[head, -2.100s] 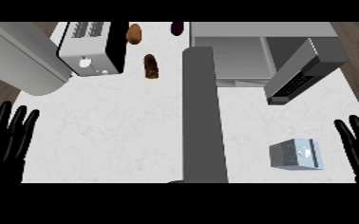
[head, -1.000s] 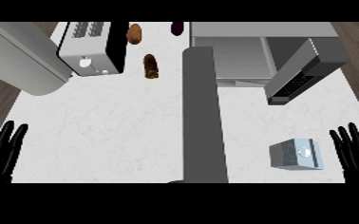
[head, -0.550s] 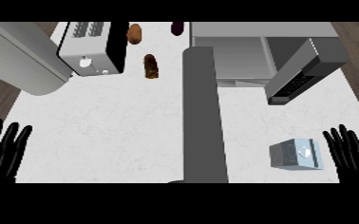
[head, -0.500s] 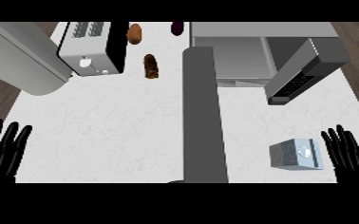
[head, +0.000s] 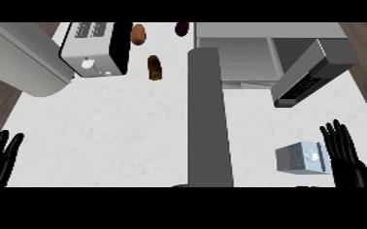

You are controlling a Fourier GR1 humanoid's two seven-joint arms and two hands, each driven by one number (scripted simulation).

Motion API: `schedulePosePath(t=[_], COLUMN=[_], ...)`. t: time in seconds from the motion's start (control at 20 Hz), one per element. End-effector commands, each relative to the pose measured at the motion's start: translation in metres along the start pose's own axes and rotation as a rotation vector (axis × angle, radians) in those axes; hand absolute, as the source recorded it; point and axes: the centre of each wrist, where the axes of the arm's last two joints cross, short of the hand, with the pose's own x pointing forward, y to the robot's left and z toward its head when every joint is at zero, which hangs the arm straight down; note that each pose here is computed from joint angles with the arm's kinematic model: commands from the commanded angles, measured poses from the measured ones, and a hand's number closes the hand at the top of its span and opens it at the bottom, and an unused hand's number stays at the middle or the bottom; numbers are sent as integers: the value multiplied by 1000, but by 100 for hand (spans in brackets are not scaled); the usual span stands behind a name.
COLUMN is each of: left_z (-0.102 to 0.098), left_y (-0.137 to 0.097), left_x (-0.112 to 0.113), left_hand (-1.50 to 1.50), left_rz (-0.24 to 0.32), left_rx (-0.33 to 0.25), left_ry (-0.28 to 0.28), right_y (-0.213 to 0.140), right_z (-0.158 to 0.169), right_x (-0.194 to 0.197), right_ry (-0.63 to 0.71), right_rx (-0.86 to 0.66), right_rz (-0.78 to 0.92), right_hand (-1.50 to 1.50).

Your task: Pick up the milk, place it into the microwave and close the microwave

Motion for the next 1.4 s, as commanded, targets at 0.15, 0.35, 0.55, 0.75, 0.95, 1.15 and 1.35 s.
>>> schedulePosePath(t=[0.15,0.35,0.55,0.75,0.95,1.15,1.35], left_z=[-11,7,-4,-4,-2,2,8], left_y=[8,4,-2,-10,-9,-6,3], left_x=[0,-3,-7,-4,-4,-10,-12], left_hand=[-150,-150,-150,-150,-150,-150,-150], left_rz=[-6,-11,-11,15,1,17,20], left_rx=[10,-15,-3,-13,-12,-16,5], left_ry=[10,-10,-3,13,22,20,21], right_y=[-17,-27,-43,-22,-14,3,-1], right_z=[-4,-1,3,-5,-12,-25,0], right_x=[-20,-48,-49,-53,-50,-42,-48], right_ry=[77,58,73,118,27,-114,-140], right_rx=[-107,-109,-6,220,248,129,34], right_rz=[135,148,5,-182,-290,-122,-12], right_hand=[-150,-150,-150,-150,150,150,150])
